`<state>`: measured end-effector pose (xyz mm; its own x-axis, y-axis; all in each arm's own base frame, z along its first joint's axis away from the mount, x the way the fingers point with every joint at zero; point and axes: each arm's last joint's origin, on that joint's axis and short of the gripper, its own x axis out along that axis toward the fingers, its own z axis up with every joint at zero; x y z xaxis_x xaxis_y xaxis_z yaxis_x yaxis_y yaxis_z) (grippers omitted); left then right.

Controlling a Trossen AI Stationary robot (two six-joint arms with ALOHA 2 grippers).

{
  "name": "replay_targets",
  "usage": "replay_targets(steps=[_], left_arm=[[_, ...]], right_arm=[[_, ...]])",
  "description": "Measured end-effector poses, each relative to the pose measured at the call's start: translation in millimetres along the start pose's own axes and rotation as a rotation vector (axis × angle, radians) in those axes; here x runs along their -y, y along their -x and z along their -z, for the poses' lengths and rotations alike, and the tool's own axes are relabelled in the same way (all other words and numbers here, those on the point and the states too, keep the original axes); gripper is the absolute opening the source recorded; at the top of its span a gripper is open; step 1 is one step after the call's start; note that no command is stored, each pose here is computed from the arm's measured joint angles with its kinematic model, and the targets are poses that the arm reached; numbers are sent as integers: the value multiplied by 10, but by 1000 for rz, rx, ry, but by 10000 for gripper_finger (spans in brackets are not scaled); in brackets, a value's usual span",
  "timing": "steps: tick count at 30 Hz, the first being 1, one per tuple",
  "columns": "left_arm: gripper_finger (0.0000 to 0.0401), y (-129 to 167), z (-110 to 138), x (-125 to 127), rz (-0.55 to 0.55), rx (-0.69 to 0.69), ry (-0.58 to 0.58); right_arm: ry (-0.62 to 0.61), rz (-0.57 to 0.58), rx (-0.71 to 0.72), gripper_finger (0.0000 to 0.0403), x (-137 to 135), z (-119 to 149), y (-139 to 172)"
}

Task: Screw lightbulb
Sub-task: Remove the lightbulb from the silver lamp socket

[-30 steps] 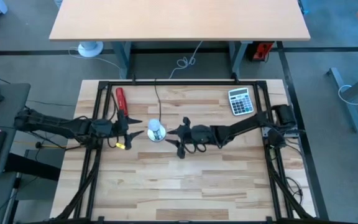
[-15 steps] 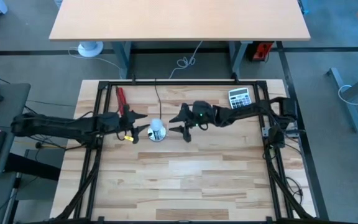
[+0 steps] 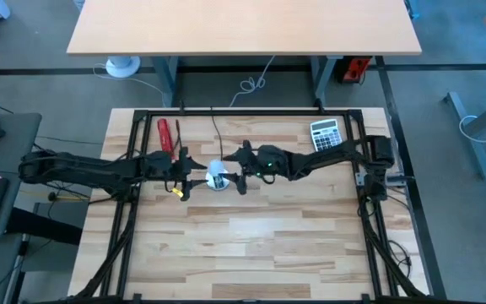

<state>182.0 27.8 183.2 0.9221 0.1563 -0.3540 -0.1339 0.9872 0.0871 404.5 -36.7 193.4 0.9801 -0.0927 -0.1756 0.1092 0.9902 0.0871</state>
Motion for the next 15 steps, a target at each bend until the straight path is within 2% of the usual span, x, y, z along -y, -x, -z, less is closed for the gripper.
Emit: replay_targets(steps=[4,7,15], left_arm=[[210,-30,0,-1,-8,10,-7],[210,-34,-17,-18,-61,22,-5],[210,-29,-83,-28,-83,88,-51]], right_arm=[[5,61,-11,290,-5,74,-101],[11,119,-13,290,-32,84,-98],[14,136,-54,290,-79,129,-94]])
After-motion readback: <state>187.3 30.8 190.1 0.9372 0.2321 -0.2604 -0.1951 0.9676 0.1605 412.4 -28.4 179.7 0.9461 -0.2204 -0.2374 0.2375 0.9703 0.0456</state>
